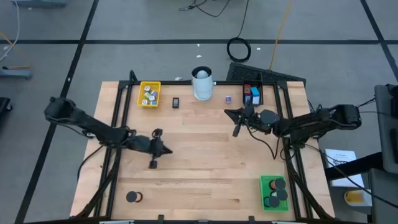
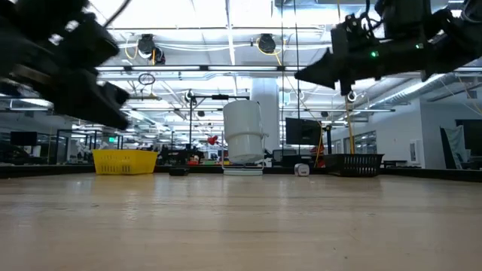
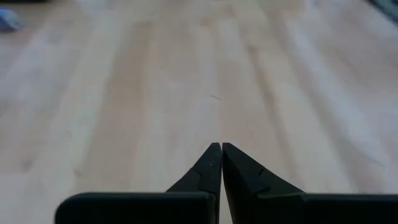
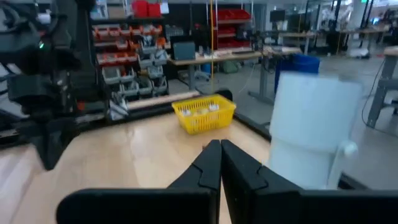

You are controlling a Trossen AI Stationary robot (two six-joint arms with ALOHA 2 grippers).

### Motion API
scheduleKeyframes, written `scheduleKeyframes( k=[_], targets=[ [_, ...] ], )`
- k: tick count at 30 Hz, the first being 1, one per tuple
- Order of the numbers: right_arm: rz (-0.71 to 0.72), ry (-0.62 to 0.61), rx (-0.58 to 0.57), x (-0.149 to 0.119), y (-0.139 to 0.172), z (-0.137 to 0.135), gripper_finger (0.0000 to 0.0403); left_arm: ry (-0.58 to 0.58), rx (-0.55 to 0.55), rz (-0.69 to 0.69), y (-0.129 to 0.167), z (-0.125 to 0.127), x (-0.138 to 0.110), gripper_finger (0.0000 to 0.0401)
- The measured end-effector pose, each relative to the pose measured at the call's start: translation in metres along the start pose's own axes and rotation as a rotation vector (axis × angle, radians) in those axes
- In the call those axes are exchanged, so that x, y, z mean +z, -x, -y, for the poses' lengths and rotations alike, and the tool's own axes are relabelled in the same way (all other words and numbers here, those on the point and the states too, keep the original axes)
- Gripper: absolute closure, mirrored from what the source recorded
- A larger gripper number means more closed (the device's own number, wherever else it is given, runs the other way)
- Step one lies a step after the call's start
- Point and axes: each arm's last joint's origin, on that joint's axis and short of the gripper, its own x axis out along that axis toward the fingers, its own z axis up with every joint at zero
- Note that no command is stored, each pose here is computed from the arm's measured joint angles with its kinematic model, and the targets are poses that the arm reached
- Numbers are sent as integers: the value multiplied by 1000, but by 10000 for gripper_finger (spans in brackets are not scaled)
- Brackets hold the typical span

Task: Pick & Place Office items
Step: Put the orange hourglass into the green bin

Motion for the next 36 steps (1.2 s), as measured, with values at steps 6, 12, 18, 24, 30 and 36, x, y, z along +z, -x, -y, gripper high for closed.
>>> scheduleKeyframes(
  k=[6,12,18,24,30,36],
  targets=[
    [23,4,1,13,-8,-3,401,29,27,-169,38,23,14,380],
    [-12,5,0,10,-8,-4,401,14,41,-367,71,47,43,380],
    [-19,6,1,9,-8,-4,401,127,-31,-534,84,81,61,377],
    [-19,5,1,9,-8,-4,401,207,-101,-649,88,125,74,313],
    [-28,-9,0,9,-8,-4,401,238,-84,-740,99,171,79,205],
    [-33,-8,0,8,-8,-4,401,328,18,-792,96,200,78,99]
  ],
)
